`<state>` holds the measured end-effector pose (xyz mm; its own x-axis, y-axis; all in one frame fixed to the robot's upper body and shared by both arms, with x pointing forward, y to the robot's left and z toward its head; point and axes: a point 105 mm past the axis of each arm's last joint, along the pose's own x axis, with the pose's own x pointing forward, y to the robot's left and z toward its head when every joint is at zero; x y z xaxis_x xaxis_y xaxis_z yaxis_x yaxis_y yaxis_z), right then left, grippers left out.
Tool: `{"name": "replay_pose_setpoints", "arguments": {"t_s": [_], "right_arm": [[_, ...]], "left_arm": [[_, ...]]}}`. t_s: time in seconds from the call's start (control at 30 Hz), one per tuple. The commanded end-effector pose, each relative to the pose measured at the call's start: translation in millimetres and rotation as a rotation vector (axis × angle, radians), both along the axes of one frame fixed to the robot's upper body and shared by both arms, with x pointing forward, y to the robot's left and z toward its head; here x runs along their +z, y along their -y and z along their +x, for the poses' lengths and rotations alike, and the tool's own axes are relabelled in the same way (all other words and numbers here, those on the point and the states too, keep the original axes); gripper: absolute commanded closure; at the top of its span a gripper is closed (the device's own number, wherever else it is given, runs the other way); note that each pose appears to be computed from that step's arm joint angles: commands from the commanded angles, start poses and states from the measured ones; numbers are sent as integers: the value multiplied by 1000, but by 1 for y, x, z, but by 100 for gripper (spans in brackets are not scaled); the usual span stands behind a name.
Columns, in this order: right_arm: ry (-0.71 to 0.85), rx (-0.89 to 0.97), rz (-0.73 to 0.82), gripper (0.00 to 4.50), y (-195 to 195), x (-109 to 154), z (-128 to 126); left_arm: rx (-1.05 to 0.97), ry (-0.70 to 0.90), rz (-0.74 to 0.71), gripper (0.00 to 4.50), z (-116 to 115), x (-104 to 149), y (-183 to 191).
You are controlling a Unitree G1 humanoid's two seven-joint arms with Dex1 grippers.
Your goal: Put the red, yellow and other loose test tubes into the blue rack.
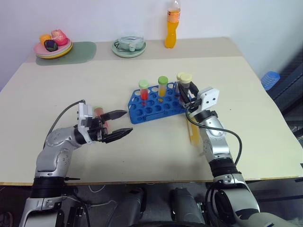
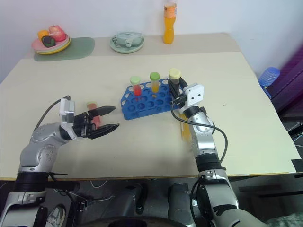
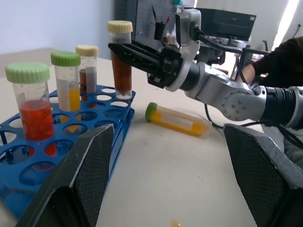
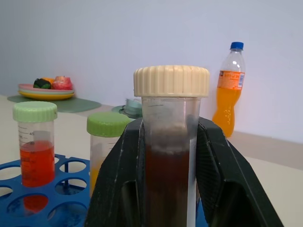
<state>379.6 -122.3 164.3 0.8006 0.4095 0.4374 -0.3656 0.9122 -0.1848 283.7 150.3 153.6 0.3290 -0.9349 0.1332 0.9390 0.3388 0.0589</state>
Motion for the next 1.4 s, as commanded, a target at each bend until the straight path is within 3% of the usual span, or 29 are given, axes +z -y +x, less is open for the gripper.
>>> {"name": "replay_pose_setpoints", "arguments": {"t_s": [0.03, 0.63, 1.4], "right_arm": [[15, -16, 19, 370, 4, 4, 1], [15, -39, 38, 370, 7, 10, 11], [-12, -28, 40, 370, 7, -1, 2]], "left_arm": [[-14, 34, -2, 72, -3, 11, 2], [-10, 37, 2, 72, -5, 14, 4], [-13, 34, -3, 72, -3, 11, 4]]}}
